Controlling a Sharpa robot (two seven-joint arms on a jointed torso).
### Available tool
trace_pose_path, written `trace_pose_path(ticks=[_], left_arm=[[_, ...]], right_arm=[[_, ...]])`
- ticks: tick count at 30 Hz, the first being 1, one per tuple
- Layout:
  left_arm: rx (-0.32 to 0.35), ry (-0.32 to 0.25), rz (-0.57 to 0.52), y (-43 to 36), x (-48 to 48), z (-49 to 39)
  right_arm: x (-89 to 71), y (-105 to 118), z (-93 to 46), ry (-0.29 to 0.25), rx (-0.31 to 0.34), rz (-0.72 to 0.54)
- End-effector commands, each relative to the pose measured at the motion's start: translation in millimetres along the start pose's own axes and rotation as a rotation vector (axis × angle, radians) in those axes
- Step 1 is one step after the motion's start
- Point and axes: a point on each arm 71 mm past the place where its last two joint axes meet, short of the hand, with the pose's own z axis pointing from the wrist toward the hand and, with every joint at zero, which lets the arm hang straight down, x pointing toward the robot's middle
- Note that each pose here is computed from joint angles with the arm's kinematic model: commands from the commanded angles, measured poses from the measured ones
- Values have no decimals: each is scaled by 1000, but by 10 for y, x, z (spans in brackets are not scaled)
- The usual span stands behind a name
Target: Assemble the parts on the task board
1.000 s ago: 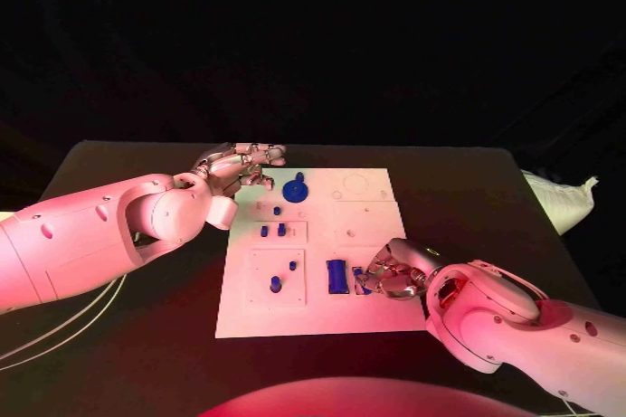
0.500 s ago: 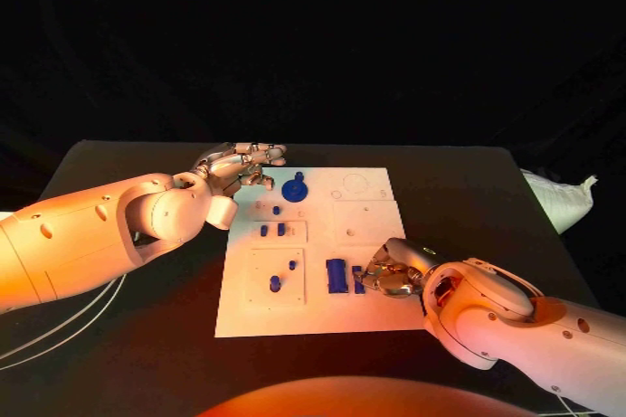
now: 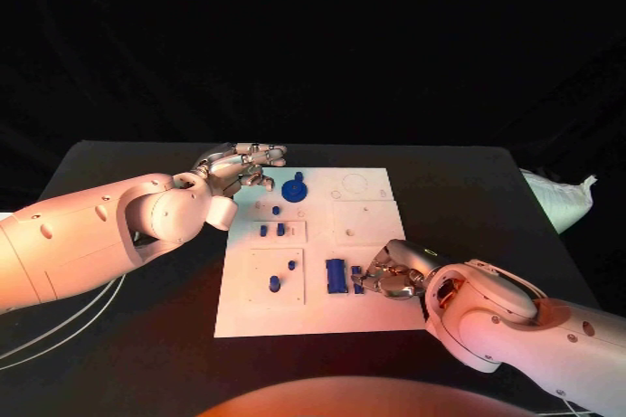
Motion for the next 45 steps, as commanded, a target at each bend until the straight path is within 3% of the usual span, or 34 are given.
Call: trace_pose_path(ticks=[1, 7, 14, 22, 27, 33, 40, 41, 45], left_arm=[[3, 24, -1, -4, 26, 3], [9, 14, 1, -6, 1, 10], [10, -11, -10, 59, -28, 21], [24, -75, -49, 189, -79, 45], [48, -132, -69, 276, -143, 67], [61, -199, -86, 400, -228, 120], [69, -222, -92, 467, -236, 162], [27, -189, -76, 477, -222, 157], [32, -199, -67, 477, -200, 153]], right_arm=[[-19, -12, -19, -15, -15, -8], [-132, -83, -43, -85, -71, 118], [-463, -262, 109, -154, -161, 431], [-844, -533, 474, -226, -231, 806], [-937, -675, 712, -263, -249, 953], [-957, -761, 927, -279, -274, 1042], [-942, -788, 1032, -269, -287, 1061], [-938, -821, 1020, -296, -215, 1000], [-946, -779, 1009, -309, -219, 1007]])
